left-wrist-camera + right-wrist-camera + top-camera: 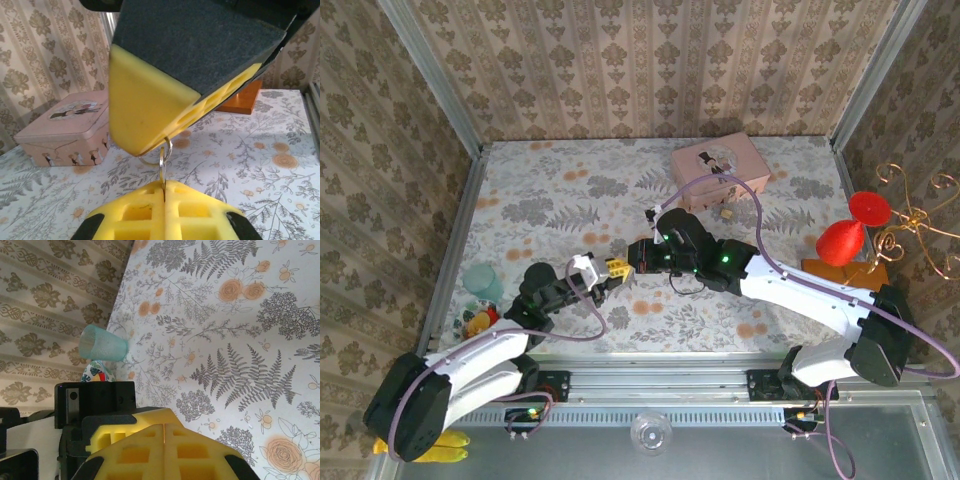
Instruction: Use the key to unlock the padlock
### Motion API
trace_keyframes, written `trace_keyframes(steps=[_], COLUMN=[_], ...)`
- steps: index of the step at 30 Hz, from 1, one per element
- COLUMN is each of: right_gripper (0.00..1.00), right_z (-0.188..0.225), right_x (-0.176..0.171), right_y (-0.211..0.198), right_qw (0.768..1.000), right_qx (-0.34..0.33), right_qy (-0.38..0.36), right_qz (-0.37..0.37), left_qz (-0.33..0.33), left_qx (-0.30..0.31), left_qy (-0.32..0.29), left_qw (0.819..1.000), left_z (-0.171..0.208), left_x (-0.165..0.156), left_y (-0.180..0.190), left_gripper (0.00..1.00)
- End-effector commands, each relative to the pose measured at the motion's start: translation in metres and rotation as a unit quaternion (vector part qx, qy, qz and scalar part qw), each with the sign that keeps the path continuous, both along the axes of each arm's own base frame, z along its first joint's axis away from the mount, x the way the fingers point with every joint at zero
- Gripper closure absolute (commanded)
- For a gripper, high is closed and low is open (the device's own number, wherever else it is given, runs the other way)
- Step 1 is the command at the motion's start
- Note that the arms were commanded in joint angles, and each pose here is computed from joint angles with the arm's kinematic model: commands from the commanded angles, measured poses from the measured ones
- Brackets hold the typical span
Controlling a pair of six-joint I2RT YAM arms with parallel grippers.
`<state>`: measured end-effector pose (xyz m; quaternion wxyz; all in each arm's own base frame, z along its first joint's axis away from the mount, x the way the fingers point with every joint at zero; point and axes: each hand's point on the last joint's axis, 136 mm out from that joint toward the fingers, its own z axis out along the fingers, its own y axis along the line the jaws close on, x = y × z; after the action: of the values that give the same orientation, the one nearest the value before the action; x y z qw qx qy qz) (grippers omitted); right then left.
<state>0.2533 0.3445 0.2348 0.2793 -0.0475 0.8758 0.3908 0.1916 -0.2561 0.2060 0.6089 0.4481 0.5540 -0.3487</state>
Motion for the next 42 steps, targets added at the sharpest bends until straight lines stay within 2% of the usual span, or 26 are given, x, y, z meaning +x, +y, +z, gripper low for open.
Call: trace_keyframes(steps=[1,4,7,8,10,14,18,22,25,27,30,35,42], right_gripper=[0.99,0.90,0.89,0.86,0.74,0.62,0.55,0.52,0.49,0.49,0.49,0.50,0.50], right_z=[0.000,-0.003,-0.010,-0.011,-0.014,-0.019,-0.018,-0.018,-0.022,-0.022,-0.022,-0.031,-0.031], right_x=[0.001,0.002,0.006,0.009,0.013,0.019,0.020,0.017,0.014,0.013,0.012,0.010,0.004], right_y=[-0.006,-0.014,-0.026,-0.030,-0.040,-0.060,-0.075,-0.087,-0.088,-0.090,-0.093,-0.090,-0.059], right_qw=[1.000,0.999,0.999,0.998,0.997,0.994,0.990,0.986,0.986,0.984,0.981,0.974,0.971], right_qx=[-0.002,-0.013,-0.024,-0.022,-0.024,-0.026,-0.012,0.002,0.005,0.007,0.027,0.069,0.113], right_qy=[-0.006,-0.011,-0.009,-0.006,0.000,0.011,0.012,0.013,0.026,0.033,0.040,0.073,0.117], right_qz=[-0.015,-0.027,-0.048,-0.054,-0.073,-0.109,-0.139,-0.163,-0.166,-0.173,-0.186,-0.203,-0.177], left_qz=[0.042,0.089,0.122,0.129,0.147,0.173,0.194,0.205,0.208,0.189,0.143,0.120,0.070], left_qx=[0.004,0.016,0.036,0.043,0.055,0.073,0.127,0.183,0.219,0.221,0.221,0.214,0.191], left_qy=[-0.016,-0.022,-0.022,-0.018,-0.011,-0.009,-0.013,-0.016,-0.042,-0.061,-0.122,-0.151,-0.190], left_qw=[0.999,0.996,0.992,0.991,0.988,0.982,0.973,0.961,0.952,0.955,0.957,0.958,0.961], left_z=[0.012,0.012,0.012,0.013,0.014,0.013,0.000,-0.013,-0.015,-0.013,-0.009,0.001,0.004], left_x=[0.014,0.030,0.042,0.046,0.051,0.059,0.070,0.084,0.088,0.085,0.071,0.061,0.037], left_y=[0.006,0.013,0.017,0.017,0.020,0.023,0.023,0.015,0.008,0.003,-0.008,-0.012,-0.019], left_gripper=[1.00,1.00,1.00,1.00,1.00,1.00,1.00,1.00,1.00,1.00,1.00,1.00,1.00])
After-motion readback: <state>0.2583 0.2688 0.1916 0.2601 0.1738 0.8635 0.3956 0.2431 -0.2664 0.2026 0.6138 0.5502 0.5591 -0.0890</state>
